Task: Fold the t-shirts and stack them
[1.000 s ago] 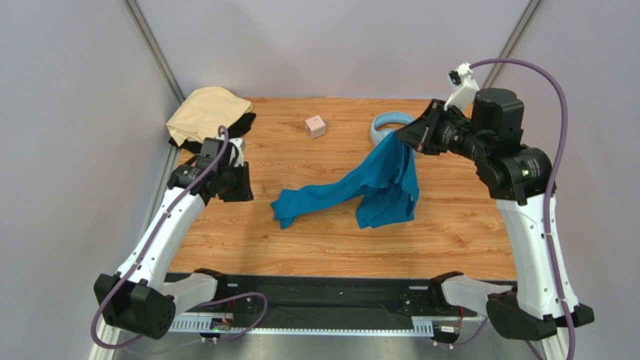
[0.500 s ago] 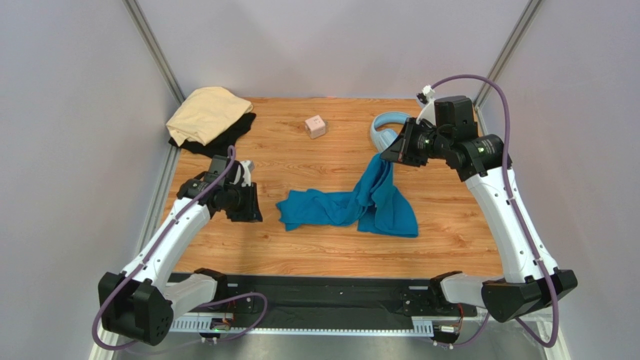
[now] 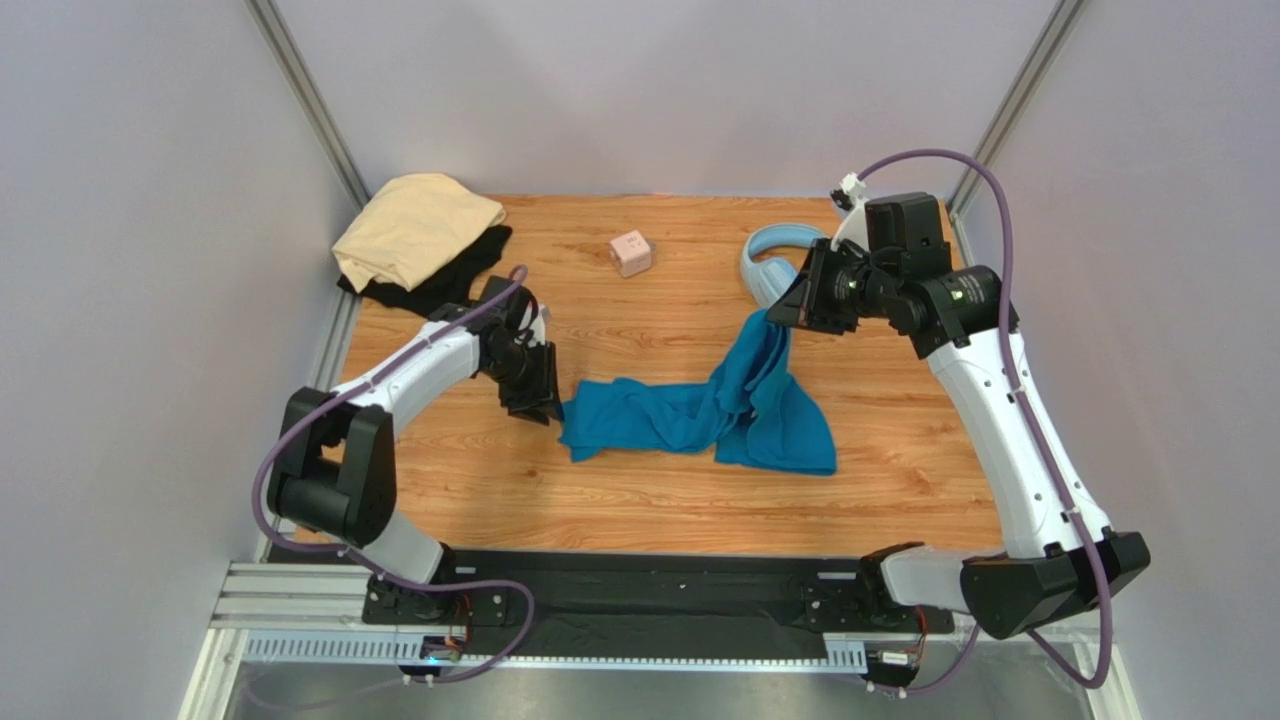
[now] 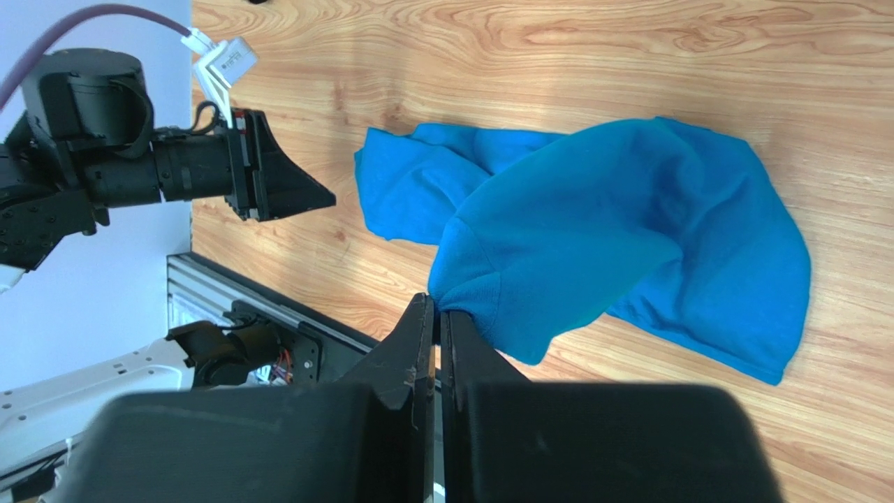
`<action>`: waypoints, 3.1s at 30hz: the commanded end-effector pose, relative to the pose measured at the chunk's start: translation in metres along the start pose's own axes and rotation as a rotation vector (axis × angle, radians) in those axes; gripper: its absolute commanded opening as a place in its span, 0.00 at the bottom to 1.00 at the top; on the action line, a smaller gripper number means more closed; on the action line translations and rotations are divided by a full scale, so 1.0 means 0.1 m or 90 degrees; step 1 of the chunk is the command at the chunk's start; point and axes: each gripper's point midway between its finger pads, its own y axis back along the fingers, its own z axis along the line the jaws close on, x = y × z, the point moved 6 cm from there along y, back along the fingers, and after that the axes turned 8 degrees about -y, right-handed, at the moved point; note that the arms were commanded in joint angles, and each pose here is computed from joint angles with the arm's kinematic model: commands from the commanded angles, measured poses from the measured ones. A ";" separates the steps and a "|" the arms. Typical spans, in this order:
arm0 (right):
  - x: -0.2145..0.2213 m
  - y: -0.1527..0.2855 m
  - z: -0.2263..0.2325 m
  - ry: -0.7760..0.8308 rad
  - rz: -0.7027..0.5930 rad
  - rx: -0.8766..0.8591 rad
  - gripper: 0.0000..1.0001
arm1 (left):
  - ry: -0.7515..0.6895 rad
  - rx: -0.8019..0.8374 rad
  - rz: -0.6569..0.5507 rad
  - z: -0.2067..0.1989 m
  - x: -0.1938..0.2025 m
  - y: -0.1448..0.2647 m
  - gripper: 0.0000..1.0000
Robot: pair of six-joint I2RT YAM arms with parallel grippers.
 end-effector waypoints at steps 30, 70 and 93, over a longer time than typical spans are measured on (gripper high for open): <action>-0.27 -0.06 -0.32 -0.016 -0.002 0.026 0.00 | 0.021 0.004 0.093 0.00 0.02 -0.74 0.05; -0.62 0.19 -0.32 -0.078 -0.134 -0.012 0.00 | -0.078 -0.005 -0.149 -0.49 -0.34 1.16 0.07; -0.59 -0.10 -0.52 -0.074 -0.080 0.010 0.00 | -0.082 0.087 -0.022 -0.38 -0.06 0.44 0.29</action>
